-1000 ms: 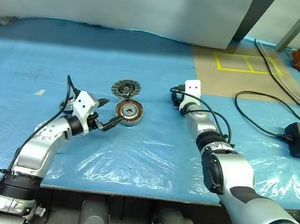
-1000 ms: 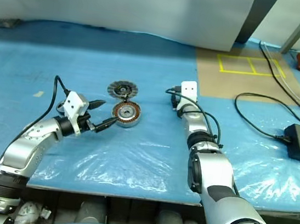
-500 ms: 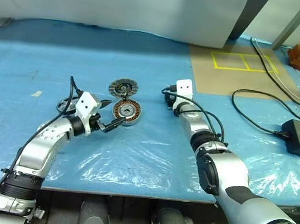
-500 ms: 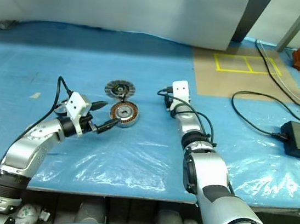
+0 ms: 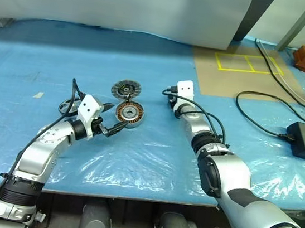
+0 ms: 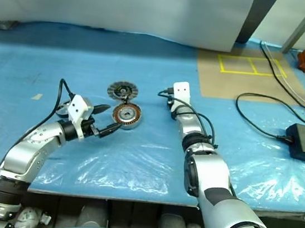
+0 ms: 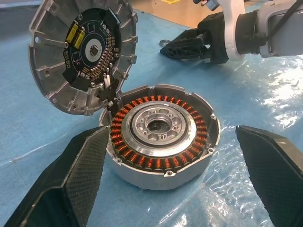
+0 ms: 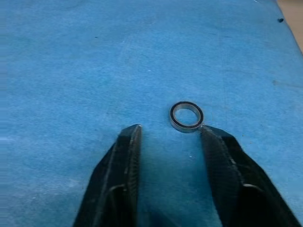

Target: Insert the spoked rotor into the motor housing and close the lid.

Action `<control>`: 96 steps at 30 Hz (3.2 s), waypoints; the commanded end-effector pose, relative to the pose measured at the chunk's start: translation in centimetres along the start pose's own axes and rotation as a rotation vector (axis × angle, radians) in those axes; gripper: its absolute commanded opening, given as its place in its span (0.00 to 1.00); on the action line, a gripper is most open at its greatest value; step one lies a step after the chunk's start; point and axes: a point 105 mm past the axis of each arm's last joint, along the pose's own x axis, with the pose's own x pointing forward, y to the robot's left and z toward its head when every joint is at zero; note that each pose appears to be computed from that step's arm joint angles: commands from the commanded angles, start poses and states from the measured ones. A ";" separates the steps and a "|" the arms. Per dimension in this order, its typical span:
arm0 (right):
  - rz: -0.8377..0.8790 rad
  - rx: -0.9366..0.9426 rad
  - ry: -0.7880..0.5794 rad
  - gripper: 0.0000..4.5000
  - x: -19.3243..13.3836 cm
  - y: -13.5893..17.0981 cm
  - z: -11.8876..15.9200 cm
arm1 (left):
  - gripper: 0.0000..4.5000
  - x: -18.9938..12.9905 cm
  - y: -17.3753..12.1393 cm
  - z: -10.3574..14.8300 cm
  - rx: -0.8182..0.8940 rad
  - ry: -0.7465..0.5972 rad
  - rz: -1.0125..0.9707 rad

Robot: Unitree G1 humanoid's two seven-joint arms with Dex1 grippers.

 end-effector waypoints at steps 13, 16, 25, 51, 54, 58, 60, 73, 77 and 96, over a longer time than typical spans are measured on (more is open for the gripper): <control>0.071 0.054 0.105 0.00 -0.4 1.0 -2.8 | 1.00 0.0 -0.3 1.3 0.020 -0.041 -0.008; 0.153 0.067 0.036 0.00 -0.1 2.5 -0.5 | 1.00 -0.1 -0.1 1.5 0.019 -0.046 -0.007; 0.126 -0.085 -0.126 0.00 0.4 3.0 6.1 | 1.00 0.5 0.3 1.7 0.017 -0.072 0.012; -0.111 -0.129 -0.003 0.00 0.7 0.9 6.9 | 1.00 0.1 -1.9 0.5 -0.027 -0.077 0.052; -0.105 -0.088 0.030 0.00 0.7 0.9 6.2 | 1.00 0.1 -1.9 0.6 -0.024 -0.076 0.049; -0.116 -0.059 0.070 0.00 0.7 0.5 5.3 | 1.00 0.2 -1.8 0.8 -0.023 -0.076 0.044; -0.124 -0.054 0.087 0.00 0.7 0.2 4.8 | 1.00 0.3 -1.8 0.7 -0.022 -0.073 0.041; -0.086 -0.003 0.205 0.00 0.4 0.6 2.8 | 1.00 0.7 -1.7 0.9 -0.018 -0.074 0.035; -0.073 0.017 0.263 0.00 0.2 -0.1 1.9 | 1.00 0.7 -1.7 0.8 -0.019 -0.073 0.040; 0.261 0.002 0.581 0.00 -3.9 0.7 1.0 | 1.00 0.8 -1.3 0.7 -0.018 -0.082 0.044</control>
